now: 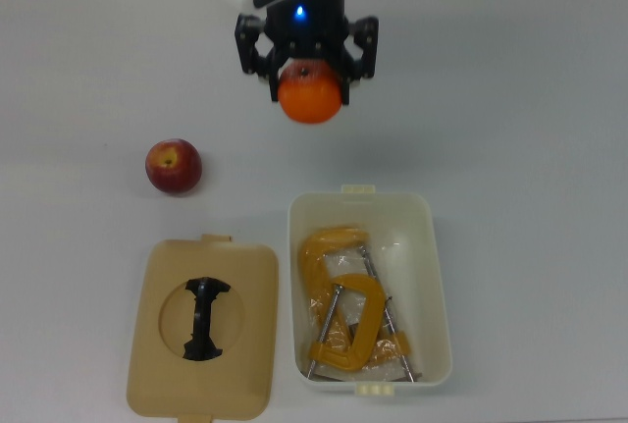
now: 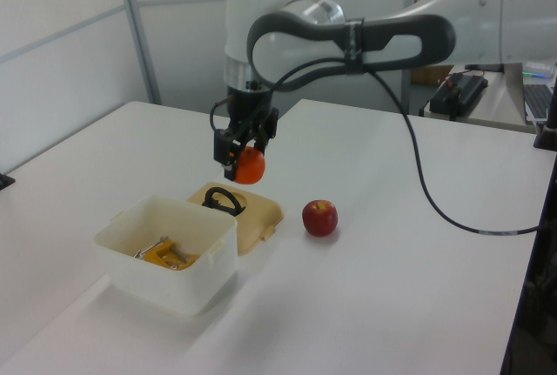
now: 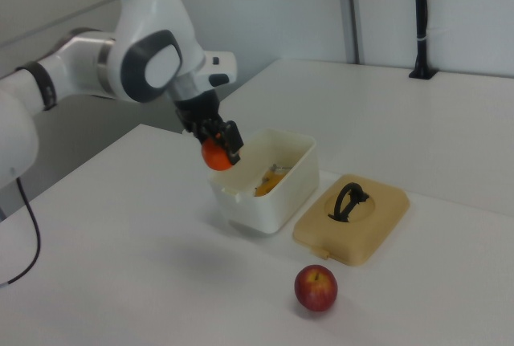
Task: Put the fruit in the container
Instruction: 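Lower the orange into the container and open the gripper, then move the gripper over to the red apple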
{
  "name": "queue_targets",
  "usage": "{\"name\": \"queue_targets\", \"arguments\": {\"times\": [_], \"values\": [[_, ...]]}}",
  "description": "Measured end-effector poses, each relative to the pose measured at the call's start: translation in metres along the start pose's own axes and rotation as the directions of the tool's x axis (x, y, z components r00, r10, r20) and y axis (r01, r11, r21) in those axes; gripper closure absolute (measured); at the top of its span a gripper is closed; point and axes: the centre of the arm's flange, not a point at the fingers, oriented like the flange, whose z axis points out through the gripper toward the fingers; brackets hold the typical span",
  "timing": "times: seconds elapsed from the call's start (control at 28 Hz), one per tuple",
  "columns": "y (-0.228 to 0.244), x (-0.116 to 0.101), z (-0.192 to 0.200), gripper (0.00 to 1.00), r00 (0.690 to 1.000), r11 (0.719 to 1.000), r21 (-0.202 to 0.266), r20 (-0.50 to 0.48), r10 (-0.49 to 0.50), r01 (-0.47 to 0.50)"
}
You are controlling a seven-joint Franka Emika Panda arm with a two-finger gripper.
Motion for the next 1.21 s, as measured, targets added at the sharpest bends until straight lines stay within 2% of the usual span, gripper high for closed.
{"name": "queue_targets", "arguments": {"times": [0.18, 0.32, 0.5, 0.61, 0.68, 0.79, 1.04, 1.11, 1.21], "values": [[-0.002, 0.02, 0.052, 0.19, 0.997, 0.998, 0.002, -0.04, 0.06, -0.06], [-0.01, 0.032, 0.092, 0.19, 0.99, 0.994, -0.027, -0.094, 0.104, -0.107], [-0.023, 0.034, 0.122, 0.19, 0.988, 0.991, -0.043, -0.1, 0.119, -0.124], [-0.029, 0.033, 0.128, 0.17, 0.989, 0.992, -0.047, -0.096, 0.112, -0.117], [-0.033, 0.033, 0.129, 0.08, 0.99, 0.993, -0.057, -0.099, 0.102, -0.107], [-0.035, 0.032, 0.128, 0.0, 0.99, 0.993, -0.063, -0.104, 0.095, -0.101], [-0.031, 0.035, 0.122, 0.0, 0.989, 0.992, -0.069, -0.11, 0.1, -0.108], [-0.022, 0.033, 0.119, 0.0, 0.991, 0.99, -0.089, -0.08, 0.103, -0.11], [0.005, 0.027, 0.109, 0.0, 0.998, 0.988, -0.142, 0.023, 0.063, -0.059]]}}
